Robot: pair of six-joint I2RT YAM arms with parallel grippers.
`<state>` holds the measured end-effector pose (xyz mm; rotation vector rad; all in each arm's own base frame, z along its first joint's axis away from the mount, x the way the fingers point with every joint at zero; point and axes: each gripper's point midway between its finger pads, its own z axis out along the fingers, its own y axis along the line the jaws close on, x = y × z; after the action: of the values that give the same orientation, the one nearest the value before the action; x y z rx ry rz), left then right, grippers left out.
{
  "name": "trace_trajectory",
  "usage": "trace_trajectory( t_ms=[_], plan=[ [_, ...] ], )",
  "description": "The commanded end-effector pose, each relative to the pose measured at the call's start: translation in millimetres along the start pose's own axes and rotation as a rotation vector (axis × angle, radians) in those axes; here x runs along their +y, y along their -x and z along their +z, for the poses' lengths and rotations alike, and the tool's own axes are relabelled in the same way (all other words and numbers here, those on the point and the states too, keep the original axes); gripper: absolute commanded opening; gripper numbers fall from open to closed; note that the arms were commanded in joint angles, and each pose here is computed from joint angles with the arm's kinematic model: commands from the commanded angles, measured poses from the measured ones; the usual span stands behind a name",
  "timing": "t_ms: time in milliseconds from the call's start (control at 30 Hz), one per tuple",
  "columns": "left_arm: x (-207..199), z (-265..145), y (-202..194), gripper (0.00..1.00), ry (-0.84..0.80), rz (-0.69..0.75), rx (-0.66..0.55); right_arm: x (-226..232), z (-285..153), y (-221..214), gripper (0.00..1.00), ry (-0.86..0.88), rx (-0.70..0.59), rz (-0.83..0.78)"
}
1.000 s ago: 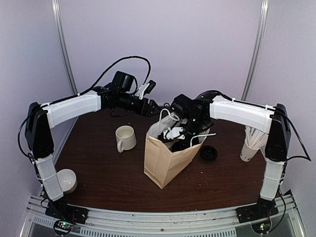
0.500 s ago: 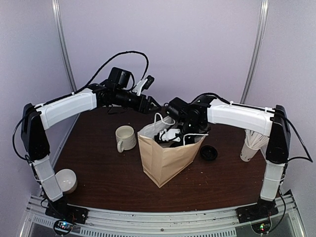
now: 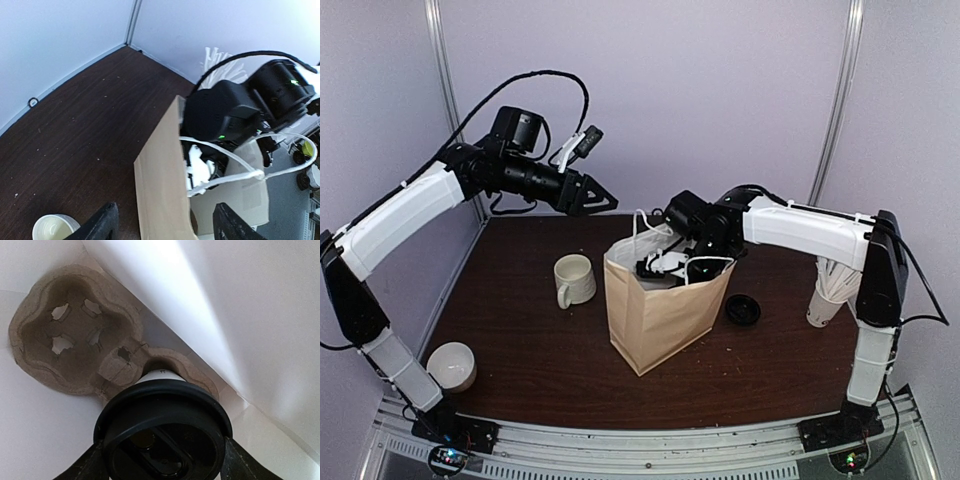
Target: Pack the takeout coffee
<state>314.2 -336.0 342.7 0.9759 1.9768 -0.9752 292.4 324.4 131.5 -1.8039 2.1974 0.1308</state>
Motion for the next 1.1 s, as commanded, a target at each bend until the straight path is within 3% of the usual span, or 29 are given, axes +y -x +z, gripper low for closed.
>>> trace_trajectory(
  t_ms=[0,300,400,500,667,900,1067],
  plan=[
    [-35,-13,-21,0.69,-0.161,0.020,0.051,-9,34,-13,0.73,-0.012,0.069,0.016],
    [-67,-3,-36,0.69,-0.256,0.079,0.120,-9,6,4,0.86,-0.013,-0.018,0.050],
    [-62,8,-42,0.69,-0.205,0.122,0.155,-8,-3,6,0.89,0.002,-0.001,0.060],
    [-47,20,-41,0.69,-0.143,0.121,0.176,-5,-13,9,0.99,0.019,-0.017,0.069],
    [-24,34,-31,0.68,-0.043,0.119,0.174,0,-23,13,1.00,0.035,-0.044,0.066],
    [-29,34,-5,0.64,-0.053,0.129,0.112,4,-39,20,0.99,0.008,-0.072,0.023],
    [-77,13,15,0.64,-0.281,0.203,0.012,3,-52,25,0.99,-0.022,-0.099,0.015]
  ],
)
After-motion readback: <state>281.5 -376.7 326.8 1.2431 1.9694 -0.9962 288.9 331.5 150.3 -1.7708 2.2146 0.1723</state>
